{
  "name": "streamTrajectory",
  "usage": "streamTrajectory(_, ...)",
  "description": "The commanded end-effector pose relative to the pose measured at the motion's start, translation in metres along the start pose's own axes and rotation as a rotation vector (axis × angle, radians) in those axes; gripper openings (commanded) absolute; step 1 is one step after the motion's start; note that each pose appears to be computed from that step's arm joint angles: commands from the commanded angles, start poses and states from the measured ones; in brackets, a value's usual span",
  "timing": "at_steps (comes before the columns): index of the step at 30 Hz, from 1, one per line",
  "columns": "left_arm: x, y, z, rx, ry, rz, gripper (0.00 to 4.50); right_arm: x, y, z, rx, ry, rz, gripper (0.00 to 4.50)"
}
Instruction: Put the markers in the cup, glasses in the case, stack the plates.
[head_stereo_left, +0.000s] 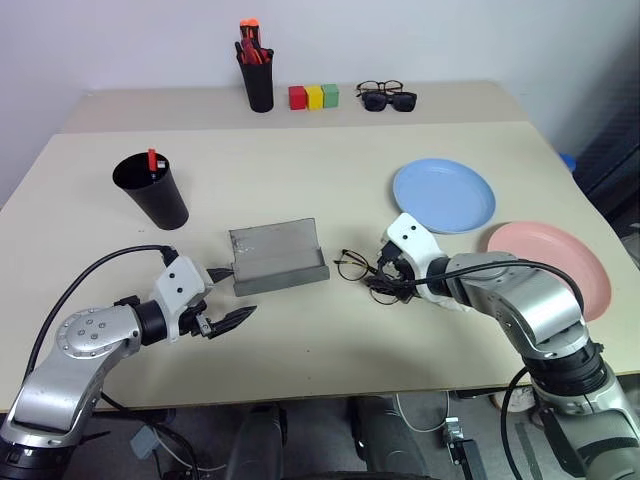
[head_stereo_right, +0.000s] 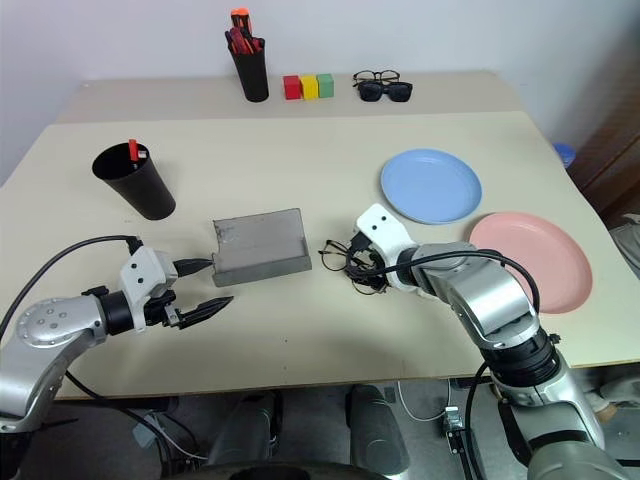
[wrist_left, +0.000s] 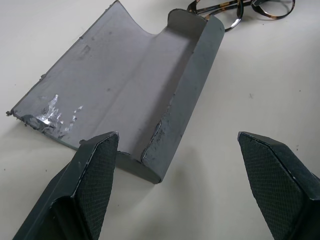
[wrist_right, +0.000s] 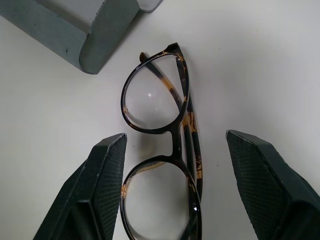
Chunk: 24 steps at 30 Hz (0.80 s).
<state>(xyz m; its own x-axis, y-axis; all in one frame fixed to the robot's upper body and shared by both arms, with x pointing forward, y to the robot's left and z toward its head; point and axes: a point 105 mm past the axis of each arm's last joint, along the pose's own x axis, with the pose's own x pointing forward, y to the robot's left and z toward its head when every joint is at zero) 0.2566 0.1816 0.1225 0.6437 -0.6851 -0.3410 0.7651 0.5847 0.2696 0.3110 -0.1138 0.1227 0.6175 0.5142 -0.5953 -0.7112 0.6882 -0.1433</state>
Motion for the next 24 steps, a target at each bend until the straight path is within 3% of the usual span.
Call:
streamTrajectory(1,0.001,-0.004,0.007,0.021,-0.022,-0.011,3.93,-0.001,-0.003,0.009,-0.007,-0.03,-0.015,3.2)
streamTrajectory(3,0.001,-0.004,0.006,0.021,-0.019,-0.011,3.93,-0.001,-0.002,0.008,-0.002,-0.029,-0.013,2.38)
streamTrajectory(7,0.0,-0.004,0.005,0.019,-0.013,-0.011,3.93,-0.001,-0.002,0.007,0.001,-0.023,-0.009,0.29)
streamTrajectory(8,0.0,-0.004,0.004,0.02,-0.012,-0.011,3.93,-0.001,-0.002,0.006,0.002,-0.022,-0.01,0.07)
streamTrajectory(15,-0.008,0.009,0.002,0.022,-0.004,0.05,3.93,-0.009,-0.004,0.023,-0.087,-0.067,-0.028,0.07)
streamTrajectory(21,-0.036,0.044,-0.004,-0.013,-0.018,0.25,3.93,-0.02,0.016,0.1,-0.318,-0.294,0.045,0.07)
streamTrajectory(24,-0.044,0.05,-0.012,-0.045,-0.013,0.289,3.93,-0.001,0.033,0.136,-0.372,-0.385,0.084,0.07)
